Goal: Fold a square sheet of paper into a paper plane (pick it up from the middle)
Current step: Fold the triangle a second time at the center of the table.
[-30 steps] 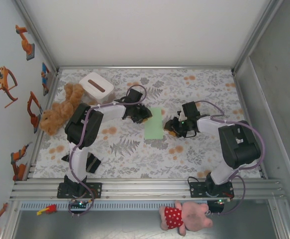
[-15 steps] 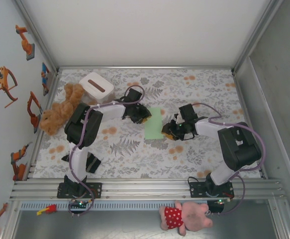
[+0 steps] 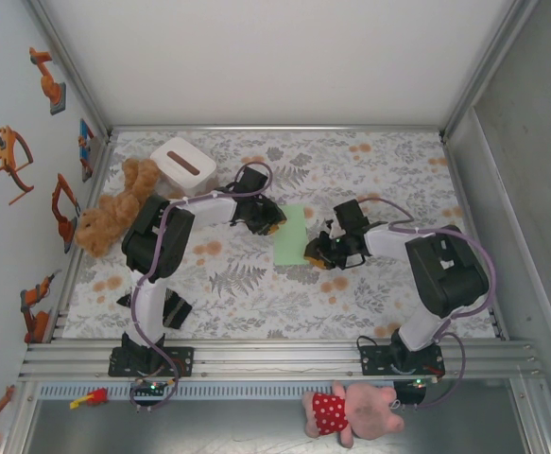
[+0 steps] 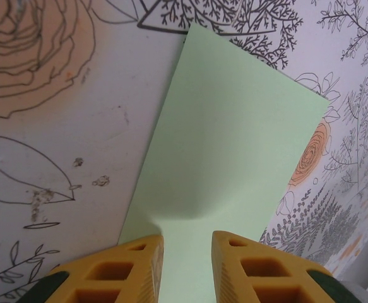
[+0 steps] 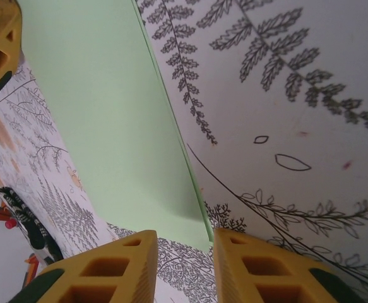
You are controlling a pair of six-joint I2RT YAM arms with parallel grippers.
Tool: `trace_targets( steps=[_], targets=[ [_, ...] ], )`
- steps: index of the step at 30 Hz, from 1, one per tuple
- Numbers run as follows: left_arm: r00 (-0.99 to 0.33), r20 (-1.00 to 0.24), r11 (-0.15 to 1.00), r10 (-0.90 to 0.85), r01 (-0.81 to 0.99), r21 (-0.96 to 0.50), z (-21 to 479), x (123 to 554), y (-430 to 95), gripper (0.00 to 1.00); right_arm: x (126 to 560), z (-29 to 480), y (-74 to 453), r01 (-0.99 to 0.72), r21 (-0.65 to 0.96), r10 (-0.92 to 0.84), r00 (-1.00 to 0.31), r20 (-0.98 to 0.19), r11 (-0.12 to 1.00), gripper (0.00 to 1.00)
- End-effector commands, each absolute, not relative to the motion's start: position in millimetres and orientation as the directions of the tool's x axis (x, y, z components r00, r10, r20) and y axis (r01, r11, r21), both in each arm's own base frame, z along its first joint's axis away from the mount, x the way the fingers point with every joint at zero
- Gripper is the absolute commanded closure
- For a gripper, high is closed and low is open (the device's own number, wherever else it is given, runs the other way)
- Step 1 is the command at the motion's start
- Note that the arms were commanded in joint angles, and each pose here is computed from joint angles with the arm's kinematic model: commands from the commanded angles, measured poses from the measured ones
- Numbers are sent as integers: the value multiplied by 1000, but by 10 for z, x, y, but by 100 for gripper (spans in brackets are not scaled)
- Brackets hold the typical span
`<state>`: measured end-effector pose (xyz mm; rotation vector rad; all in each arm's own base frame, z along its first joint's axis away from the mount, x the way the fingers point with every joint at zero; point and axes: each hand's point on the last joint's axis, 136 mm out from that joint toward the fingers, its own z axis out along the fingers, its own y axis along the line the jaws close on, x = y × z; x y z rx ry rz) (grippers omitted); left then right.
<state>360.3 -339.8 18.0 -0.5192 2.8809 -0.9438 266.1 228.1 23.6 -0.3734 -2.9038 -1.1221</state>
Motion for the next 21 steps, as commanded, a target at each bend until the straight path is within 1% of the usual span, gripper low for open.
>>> trace_targets(
  steps=[1, 9, 12, 21],
  targets=[
    [-914, 150, 817, -378, -405, -411, -295, 3302, -3085, 72, 2694, 244, 2329, 198, 665, 200, -977, 74, 720, 74],
    [-915, 150, 816, -375, -403, -415, -294, 3310, -3088, 72, 2722, 275, 2360, 190, 682, 199, -978, 66, 706, 77],
    [-915, 152, 815, -374, -403, -418, -293, 3311, -3093, 72, 2754, 316, 2385, 186, 698, 207, -977, 55, 691, 77],
    [-917, 154, 814, -368, -398, -423, -287, 3307, -3109, 72, 2793, 267, 2376, 209, 692, 236, -970, 57, 691, 77]
  ],
)
